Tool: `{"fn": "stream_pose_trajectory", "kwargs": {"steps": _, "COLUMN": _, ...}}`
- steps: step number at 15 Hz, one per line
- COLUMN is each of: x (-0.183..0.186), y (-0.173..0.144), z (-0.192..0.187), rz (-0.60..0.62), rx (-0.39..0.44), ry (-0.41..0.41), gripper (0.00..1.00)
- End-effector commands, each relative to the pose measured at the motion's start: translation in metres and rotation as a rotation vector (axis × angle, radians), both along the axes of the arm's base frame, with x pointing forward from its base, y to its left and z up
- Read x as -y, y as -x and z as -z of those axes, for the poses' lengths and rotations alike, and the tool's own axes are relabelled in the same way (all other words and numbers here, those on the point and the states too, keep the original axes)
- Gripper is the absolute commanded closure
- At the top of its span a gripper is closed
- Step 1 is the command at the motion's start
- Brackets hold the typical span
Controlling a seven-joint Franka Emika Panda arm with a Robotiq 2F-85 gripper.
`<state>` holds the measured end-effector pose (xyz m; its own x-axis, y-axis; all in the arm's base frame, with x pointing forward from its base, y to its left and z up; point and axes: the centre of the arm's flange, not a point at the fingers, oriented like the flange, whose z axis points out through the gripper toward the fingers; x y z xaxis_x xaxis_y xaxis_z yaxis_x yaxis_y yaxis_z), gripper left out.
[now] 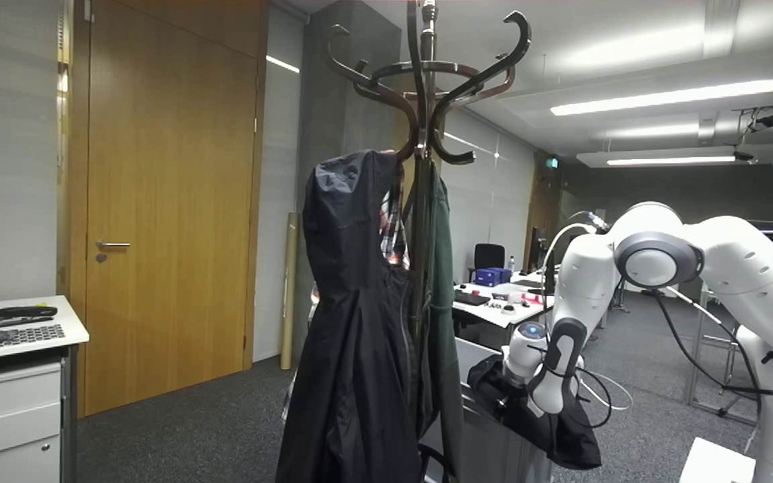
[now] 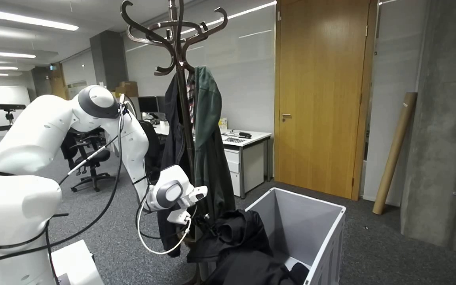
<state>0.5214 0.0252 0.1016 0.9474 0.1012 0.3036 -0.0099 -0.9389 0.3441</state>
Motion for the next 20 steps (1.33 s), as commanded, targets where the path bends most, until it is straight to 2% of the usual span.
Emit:
{"fn": "stream_pose_trajectory", "kwargs": {"steps": 1, "x": -0.003, "y": -0.005, "z": -0.006, "rz": -0.034, "rx": -0.011, "ry": -0.005, "gripper": 0.0}}
{"fn": "stream_pose_trajectory", "kwargs": {"steps": 4, "x": 0.004, "y": -0.007, "z": 0.0, "rz": -0.022, "rx": -0.016, "ry": 0.027, "gripper": 0.0}}
{"fn": "stream_pose_trajectory", "kwargs": {"steps": 5, "x": 0.009, "y": -0.008, "z": 0.002, "rz": -0.021, "rx": -0.013, "ry": 0.039, "gripper": 0.25}}
{"fn": "stream_pose_trajectory", "kwargs": {"steps": 7, "x": 0.015, "y": -0.007, "z": 0.002, "rz": -0.016, "rx": -0.016, "ry": 0.049, "gripper": 0.33}}
{"fn": "stream_pose_trajectory", "kwargs": {"steps": 12, "x": 0.026, "y": -0.005, "z": 0.002, "rz": -0.014, "rx": -0.023, "ry": 0.075, "gripper": 0.73}}
{"fn": "stream_pose_trajectory", "kwargs": {"steps": 15, "x": 0.036, "y": -0.004, "z": -0.012, "rz": -0.01, "rx": -0.011, "ry": 0.098, "gripper": 0.95}}
{"fn": "stream_pose_trajectory", "kwargs": {"steps": 16, "x": 0.038, "y": -0.003, "z": -0.021, "rz": -0.008, "rx": -0.002, "ry": 0.108, "gripper": 0.99}}
{"fn": "stream_pose_trajectory", "kwargs": {"steps": 18, "x": 0.044, "y": -0.001, "z": -0.036, "rz": -0.004, "rx": 0.015, "ry": 0.125, "gripper": 0.95}}
{"fn": "stream_pose_trajectory", "kwargs": {"steps": 20, "x": 0.052, "y": 0.0, "z": -0.053, "rz": 0.009, "rx": 0.039, "ry": 0.138, "gripper": 0.95}}
